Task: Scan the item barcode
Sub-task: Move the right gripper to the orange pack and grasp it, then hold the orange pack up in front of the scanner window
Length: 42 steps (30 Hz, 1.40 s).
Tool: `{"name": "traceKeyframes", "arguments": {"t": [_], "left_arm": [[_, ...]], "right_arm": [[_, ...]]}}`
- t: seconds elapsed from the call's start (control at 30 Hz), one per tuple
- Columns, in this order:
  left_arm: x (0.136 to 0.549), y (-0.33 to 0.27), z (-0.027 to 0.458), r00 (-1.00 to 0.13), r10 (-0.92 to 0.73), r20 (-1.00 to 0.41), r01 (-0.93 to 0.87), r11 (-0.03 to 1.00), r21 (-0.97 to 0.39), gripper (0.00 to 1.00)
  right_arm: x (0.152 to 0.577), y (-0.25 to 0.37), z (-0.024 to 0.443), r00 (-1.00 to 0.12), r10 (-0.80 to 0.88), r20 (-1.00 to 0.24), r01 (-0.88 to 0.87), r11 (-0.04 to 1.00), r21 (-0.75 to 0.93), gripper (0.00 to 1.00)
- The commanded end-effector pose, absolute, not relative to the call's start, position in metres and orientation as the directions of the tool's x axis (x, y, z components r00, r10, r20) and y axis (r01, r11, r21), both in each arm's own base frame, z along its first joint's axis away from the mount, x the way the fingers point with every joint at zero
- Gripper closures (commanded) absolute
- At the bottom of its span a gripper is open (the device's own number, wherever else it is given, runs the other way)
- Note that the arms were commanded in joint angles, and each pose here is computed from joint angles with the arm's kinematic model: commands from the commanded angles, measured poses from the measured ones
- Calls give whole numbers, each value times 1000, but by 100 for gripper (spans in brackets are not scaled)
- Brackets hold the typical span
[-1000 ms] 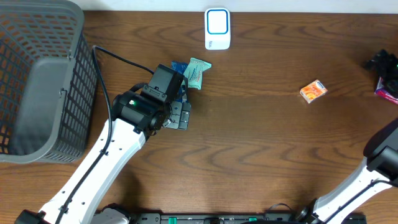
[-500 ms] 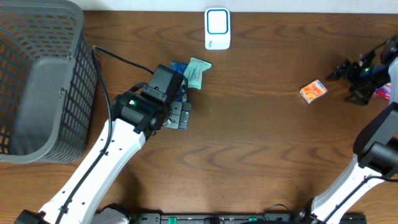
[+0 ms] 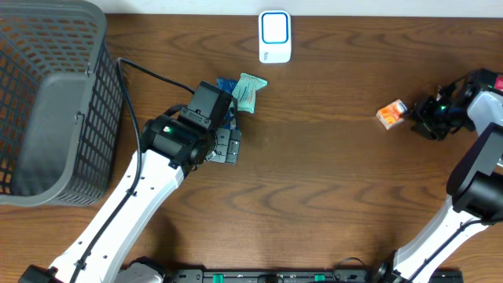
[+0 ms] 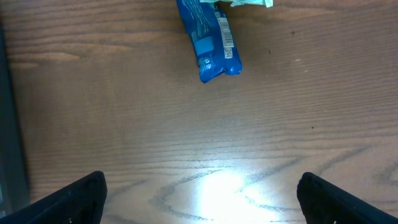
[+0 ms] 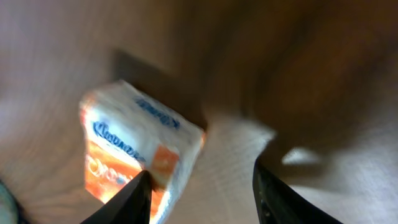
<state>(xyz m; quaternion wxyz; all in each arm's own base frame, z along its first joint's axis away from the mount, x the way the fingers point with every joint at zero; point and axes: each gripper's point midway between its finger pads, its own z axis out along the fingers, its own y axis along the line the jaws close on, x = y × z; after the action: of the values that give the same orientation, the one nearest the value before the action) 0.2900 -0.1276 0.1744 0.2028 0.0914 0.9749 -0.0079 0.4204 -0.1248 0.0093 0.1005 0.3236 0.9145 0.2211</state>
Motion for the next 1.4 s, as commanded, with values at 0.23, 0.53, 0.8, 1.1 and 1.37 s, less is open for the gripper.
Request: {"name": "traceKeyframes", "arguments": {"t": [0.23, 0.53, 0.8, 1.1, 1.37], "left_arm": [[290, -126, 173, -903, 176, -392, 179, 983, 29, 2], [290, -126, 173, -903, 176, -391, 179, 983, 29, 2], [290, -126, 173, -903, 176, -392, 179, 983, 29, 2], [290, -126, 173, -903, 176, -392, 179, 983, 29, 2], [290, -126, 173, -903, 176, -392, 179, 983, 29, 2]], "right_arm": [[429, -80, 7, -803, 596, -8, 437, 597, 673, 62], [434, -59, 0, -815, 579, -2, 451, 637, 625, 58], [439, -13, 1, -877, 480, -14, 362, 679, 638, 99], [429, 112, 92, -977, 146, -156, -113, 265, 958, 99], [411, 161, 106, -919, -12, -395, -391, 170, 904, 99]]}}
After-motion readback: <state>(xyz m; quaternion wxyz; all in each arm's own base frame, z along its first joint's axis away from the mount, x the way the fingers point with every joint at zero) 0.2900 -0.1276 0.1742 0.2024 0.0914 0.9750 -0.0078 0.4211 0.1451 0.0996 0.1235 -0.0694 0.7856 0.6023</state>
